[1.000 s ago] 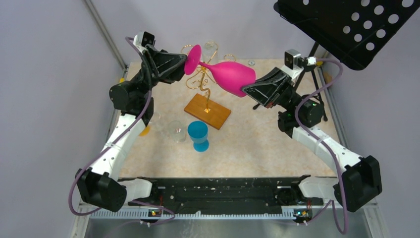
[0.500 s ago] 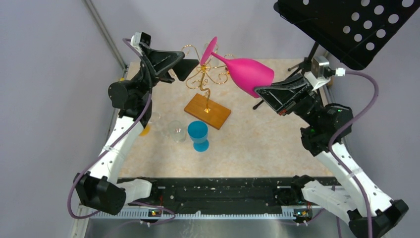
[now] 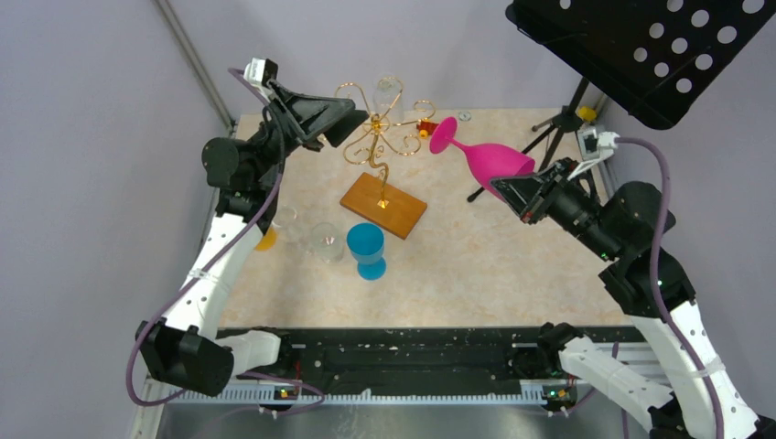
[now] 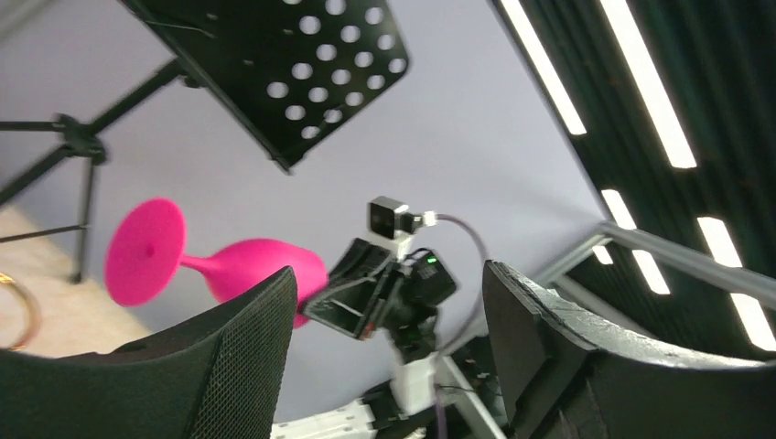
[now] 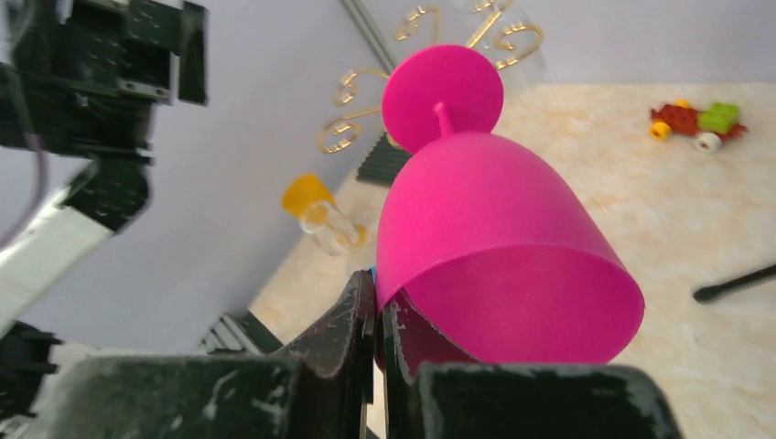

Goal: Take the wine glass off the wine glass rack

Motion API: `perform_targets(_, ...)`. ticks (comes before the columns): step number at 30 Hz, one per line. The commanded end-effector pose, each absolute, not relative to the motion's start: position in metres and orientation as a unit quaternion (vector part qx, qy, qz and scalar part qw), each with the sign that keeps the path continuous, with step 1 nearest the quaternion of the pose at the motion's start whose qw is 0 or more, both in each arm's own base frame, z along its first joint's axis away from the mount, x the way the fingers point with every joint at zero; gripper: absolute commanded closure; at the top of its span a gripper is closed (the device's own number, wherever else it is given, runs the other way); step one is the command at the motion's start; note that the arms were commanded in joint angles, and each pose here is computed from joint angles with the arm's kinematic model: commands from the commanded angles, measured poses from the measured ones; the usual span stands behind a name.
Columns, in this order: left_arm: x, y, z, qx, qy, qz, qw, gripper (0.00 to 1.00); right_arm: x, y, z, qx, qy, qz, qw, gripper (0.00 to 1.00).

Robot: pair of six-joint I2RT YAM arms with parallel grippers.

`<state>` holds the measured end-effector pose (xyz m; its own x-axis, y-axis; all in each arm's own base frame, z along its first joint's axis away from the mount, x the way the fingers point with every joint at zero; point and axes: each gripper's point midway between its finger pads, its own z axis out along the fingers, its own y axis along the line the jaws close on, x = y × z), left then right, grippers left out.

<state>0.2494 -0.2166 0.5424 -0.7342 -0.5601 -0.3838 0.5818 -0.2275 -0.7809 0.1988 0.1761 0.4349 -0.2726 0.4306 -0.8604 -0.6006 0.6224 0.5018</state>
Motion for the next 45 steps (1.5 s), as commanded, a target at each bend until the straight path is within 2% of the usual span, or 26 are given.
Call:
perform_targets(1,0.246,-0.214,0.549,0.058,0.524,-0.720,0.451,0.23,0.199,0.162,0.399,-0.101,0.752,0.339,0.556,1.00)
perform_targets(5,0.257,-0.203,0.539,0.039,0.568,-0.638,0.519,0.24,0.199,0.169,0.382,-0.141,0.779,0.322,0.520,1.00)
perform_targets(10,0.259,-0.163,0.532,-0.002,0.588,-0.506,0.631,0.22,0.203,0.178,0.362,-0.162,0.798,0.320,0.484,1.00)
perform_targets(14,0.256,-0.135,0.530,-0.029,0.597,-0.428,0.678,0.22,0.207,0.180,0.340,-0.168,0.825,0.304,0.446,1.00)
perform_targets(27,0.266,-0.122,0.508,-0.019,0.645,-0.350,0.679,0.21,0.197,0.244,0.229,-0.311,0.901,0.117,0.278,1.00)
perform_targets(37,0.265,-0.118,0.502,-0.013,0.654,-0.329,0.681,0.20,0.190,0.279,0.193,-0.358,0.899,0.106,0.229,1.00)
perform_targets(45,0.268,-0.123,0.502,0.003,0.660,-0.332,0.674,0.20,0.191,0.296,0.185,-0.373,0.894,0.120,0.218,1.00)
